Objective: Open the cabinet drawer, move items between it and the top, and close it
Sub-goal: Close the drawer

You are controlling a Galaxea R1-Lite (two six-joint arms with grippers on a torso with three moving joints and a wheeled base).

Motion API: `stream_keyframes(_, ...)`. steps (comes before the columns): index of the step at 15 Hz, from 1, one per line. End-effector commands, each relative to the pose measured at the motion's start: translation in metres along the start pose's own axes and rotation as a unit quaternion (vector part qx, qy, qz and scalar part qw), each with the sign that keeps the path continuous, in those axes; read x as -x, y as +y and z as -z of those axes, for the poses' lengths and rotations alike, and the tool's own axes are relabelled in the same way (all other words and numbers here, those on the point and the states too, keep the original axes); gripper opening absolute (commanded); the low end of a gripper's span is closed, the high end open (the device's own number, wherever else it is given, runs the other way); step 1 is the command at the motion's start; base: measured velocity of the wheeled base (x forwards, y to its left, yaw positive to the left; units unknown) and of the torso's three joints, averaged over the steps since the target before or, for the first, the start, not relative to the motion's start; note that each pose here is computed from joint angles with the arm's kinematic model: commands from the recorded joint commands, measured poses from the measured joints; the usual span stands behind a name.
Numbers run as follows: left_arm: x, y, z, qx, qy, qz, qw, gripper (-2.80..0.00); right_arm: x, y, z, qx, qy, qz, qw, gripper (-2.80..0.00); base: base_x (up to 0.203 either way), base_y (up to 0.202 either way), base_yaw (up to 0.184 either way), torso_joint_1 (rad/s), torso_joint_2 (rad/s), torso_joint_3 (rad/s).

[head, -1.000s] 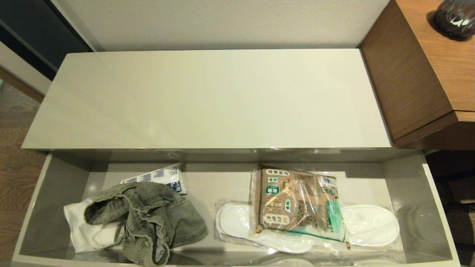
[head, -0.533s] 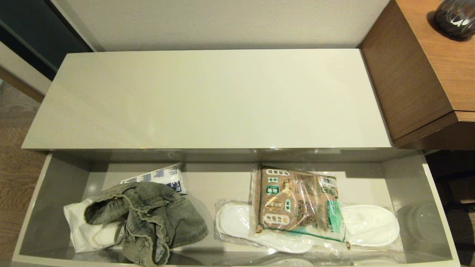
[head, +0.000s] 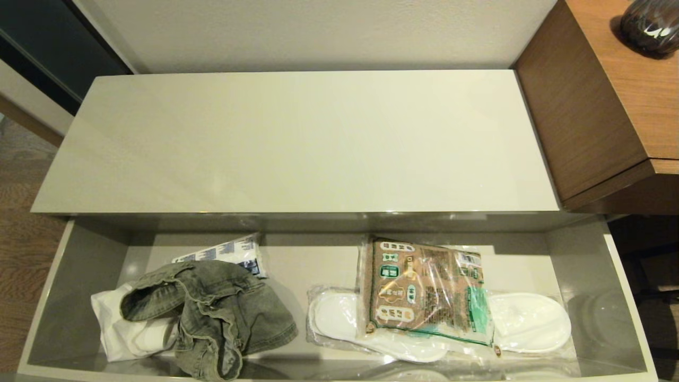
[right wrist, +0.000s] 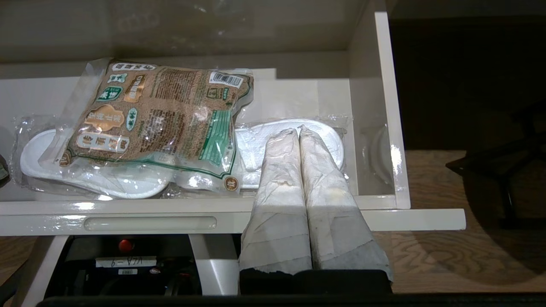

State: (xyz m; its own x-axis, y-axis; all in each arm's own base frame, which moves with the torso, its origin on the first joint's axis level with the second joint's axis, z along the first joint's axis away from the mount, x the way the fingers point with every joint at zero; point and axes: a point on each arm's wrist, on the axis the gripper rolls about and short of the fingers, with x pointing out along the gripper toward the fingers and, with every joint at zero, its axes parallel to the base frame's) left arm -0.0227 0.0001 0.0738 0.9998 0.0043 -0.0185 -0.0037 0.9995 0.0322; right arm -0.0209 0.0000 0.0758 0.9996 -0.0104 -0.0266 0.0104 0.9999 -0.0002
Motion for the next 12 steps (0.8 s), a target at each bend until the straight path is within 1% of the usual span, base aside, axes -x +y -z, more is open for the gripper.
stream_keyframes(1, -0.0001, 0.0, 0.0, 0.0, 0.001, 0.0, 1.0, -2.8, -0.0002, 0.0, 0.0004, 0.0, 0.001, -0.001, 1.0, -2.8, 0.0, 0.0, 0.0, 0.0, 0.0, 0.0)
stream_keyframes(12, -0.0001, 0.0, 0.0001, 0.0, 0.001, 0.0, 1.0, -2.8, -0.0002, 0.0, 0.0004, 0.0, 0.001, -0.001, 1.0, -2.8, 0.0, 0.0, 0.0, 0.0, 0.0, 0.0)
